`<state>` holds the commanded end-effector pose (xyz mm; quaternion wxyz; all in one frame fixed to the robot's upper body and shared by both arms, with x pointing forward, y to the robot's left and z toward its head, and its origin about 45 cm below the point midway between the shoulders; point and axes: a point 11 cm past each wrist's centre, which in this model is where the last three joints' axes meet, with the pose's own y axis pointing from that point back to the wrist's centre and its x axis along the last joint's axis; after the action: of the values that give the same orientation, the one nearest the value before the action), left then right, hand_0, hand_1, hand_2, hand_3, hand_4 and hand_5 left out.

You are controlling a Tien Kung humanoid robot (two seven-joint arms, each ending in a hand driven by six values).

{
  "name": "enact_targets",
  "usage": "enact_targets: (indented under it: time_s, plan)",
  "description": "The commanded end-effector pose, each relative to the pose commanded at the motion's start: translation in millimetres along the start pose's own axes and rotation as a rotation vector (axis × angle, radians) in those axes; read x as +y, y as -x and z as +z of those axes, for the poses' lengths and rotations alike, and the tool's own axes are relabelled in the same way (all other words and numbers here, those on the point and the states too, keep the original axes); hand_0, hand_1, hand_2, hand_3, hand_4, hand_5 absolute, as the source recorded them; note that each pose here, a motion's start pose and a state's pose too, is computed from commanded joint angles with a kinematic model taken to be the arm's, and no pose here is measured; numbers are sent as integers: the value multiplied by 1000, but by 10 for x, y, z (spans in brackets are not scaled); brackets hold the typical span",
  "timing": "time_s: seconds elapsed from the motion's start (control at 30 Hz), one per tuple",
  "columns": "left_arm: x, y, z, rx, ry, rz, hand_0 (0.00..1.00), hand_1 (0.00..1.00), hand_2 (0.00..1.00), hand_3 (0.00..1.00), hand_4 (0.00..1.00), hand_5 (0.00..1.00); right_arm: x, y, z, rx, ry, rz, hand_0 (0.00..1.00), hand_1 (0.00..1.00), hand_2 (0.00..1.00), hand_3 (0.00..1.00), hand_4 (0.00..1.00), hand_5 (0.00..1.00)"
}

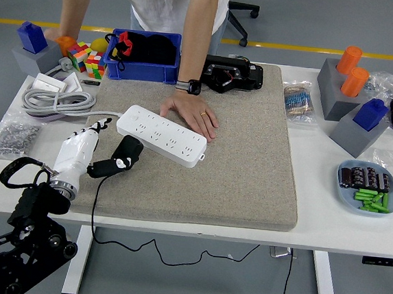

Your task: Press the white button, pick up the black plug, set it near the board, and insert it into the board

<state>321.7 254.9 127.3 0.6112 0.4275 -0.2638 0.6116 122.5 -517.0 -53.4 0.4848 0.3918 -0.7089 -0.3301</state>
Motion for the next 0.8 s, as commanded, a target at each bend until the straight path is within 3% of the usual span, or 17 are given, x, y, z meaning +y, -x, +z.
enact_targets:
  time_s: [0.33,0.37,0.53,0.57,0.73,0.77,0.8]
  plan:
    - [-80,99,3,-14,-42,-4,851,843,793,896,998,581,0,8,1,-6,-1,-1,630,603,597,584,661,398]
    - [-91,103,7,-16,-44,-3,826,805,743,878,998,589,0,9,-5,-7,-2,-1,629,603,597,583,661,398]
    - [-118,127,30,-28,-51,-2,826,805,743,878,998,589,0,6,-3,-8,-3,1,629,603,597,583,661,398]
    - [-121,130,30,-33,-53,-1,791,765,698,856,998,579,0,8,-2,-8,-3,1,629,602,597,583,661,398]
    - [-129,144,26,-42,-58,-2,791,765,698,856,998,579,0,10,12,-8,-1,1,629,602,597,583,661,398]
    - [-128,148,23,-43,-60,-3,714,673,621,809,998,544,0,8,14,-9,-1,1,629,601,597,583,661,398]
    - [-129,147,19,-43,-63,-3,714,673,621,809,998,544,0,8,14,-9,-1,2,629,601,597,583,661,398]
